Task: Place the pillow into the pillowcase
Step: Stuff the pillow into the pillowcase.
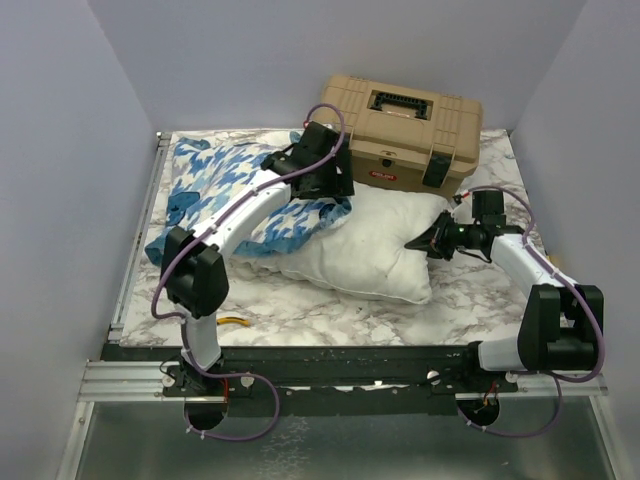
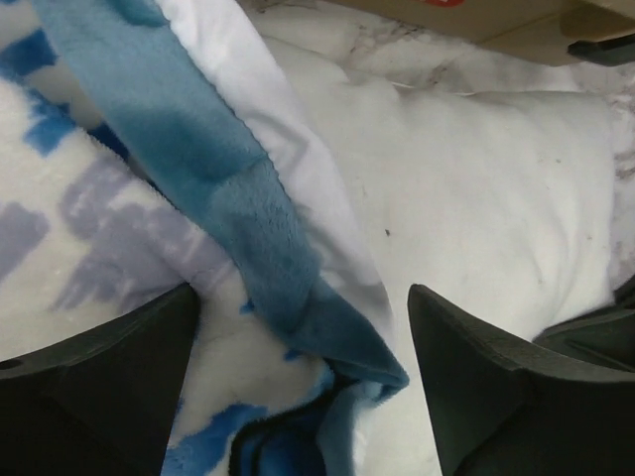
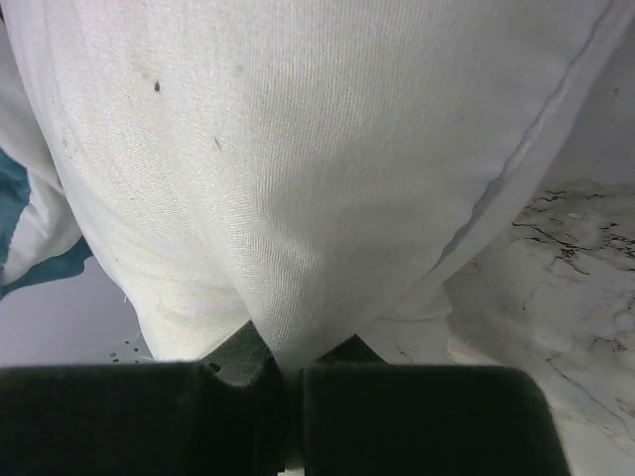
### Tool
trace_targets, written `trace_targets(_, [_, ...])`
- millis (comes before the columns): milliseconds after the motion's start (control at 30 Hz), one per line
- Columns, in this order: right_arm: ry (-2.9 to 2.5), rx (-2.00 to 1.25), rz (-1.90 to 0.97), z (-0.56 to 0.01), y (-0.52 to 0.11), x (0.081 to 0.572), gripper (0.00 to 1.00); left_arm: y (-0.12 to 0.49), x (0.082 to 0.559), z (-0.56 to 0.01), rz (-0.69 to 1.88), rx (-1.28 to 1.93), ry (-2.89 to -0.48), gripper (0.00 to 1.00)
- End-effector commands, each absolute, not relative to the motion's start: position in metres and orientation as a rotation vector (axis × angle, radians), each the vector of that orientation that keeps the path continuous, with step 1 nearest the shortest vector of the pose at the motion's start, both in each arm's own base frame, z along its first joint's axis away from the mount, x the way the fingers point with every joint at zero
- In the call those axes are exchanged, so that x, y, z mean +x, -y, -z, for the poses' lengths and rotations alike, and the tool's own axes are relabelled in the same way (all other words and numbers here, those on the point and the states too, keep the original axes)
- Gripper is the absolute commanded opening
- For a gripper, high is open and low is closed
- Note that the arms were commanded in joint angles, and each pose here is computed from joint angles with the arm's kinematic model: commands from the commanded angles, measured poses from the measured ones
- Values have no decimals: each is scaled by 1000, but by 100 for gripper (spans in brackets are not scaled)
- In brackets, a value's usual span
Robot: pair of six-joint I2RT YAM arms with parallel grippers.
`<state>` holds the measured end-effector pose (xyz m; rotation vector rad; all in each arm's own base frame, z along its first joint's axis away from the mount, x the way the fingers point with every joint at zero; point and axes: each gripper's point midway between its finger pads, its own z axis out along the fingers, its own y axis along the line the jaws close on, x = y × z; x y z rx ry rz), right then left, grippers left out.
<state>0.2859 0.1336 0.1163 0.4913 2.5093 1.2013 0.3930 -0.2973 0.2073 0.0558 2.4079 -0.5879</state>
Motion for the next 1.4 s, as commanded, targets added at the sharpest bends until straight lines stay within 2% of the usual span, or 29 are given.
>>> trace_targets(0, [-2468,395,-1223,-132,-136,293,0,313,390,-172,441,64,-2521,76])
trace_targets(100, [-2443,354,-1225,-139,-137,296,0,314,392,-151,325,104,-2584,39])
trace_targets(133, [-2434,342,-1224,-142,-137,298,0,315,392,-149,324,114,-2591,18])
trace_targets(167, [-2426,323,-1235,-146,-138,298,0,319,391,-152,345,121,-2592,3])
trace_targets(200, [-2418,302,-1239,-149,-140,300,0,321,391,-158,372,123,-2587,0])
trace_targets(400, [-2376,120,-1343,-175,-173,300,0,336,379,-230,513,150,-2443,0])
trace_targets(500, [-2253,133,-1548,-195,-193,298,0,351,360,-262,647,165,-2389,0])
trace_targets(700, [-1984,136,-1684,-240,-212,315,0,409,286,-294,972,339,-2371,0])
trace_targets(867, [-1842,110,-1761,-272,-229,322,0,456,243,-354,1219,412,-2226,0])
trace_targets(1133, [-1647,3,-1845,-320,-242,316,0,471,213,-440,1470,448,-2046,0])
trace_targets(1367, [-1489,-114,-1862,-372,-255,304,0,461,204,-527,1680,397,-1785,0])
